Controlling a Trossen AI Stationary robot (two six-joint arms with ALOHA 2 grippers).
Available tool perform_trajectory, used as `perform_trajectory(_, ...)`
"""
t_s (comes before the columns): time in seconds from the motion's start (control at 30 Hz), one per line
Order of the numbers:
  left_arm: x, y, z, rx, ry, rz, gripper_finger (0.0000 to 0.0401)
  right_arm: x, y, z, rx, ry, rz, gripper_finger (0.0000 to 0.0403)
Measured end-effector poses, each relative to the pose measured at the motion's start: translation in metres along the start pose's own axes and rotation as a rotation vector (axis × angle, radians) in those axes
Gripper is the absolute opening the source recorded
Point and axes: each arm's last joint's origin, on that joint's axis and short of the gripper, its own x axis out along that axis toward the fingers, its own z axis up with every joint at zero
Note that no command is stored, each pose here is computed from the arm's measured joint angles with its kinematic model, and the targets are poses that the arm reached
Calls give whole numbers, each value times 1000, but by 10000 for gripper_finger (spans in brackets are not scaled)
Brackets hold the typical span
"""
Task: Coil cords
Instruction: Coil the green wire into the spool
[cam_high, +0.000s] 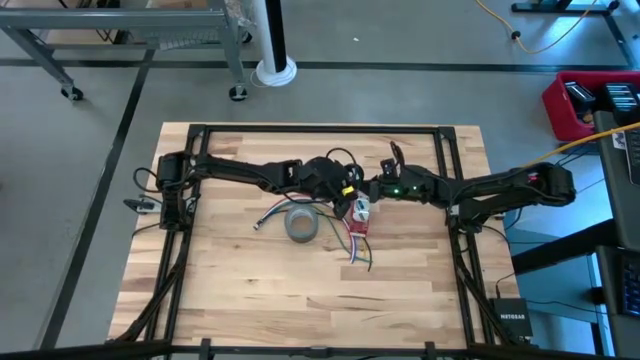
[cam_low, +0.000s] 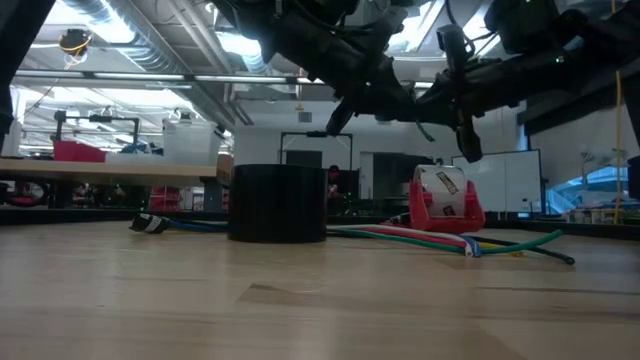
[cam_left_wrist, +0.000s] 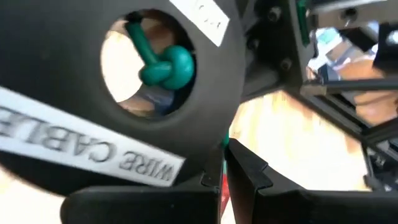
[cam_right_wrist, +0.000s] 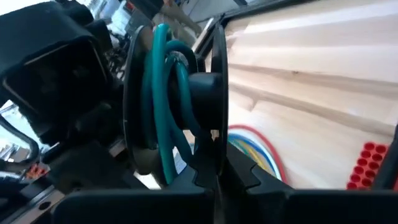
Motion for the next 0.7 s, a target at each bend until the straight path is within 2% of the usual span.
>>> perform_trajectory(0.3, 0, -3, -8, 108, 62, 14, 0, -13, -1, -2, -6, 96, -58, 3)
perform_trajectory(0.7, 0, -3, -9, 144, 72, 2, 9, -25, 2, -2, 1, 196, -24, 3)
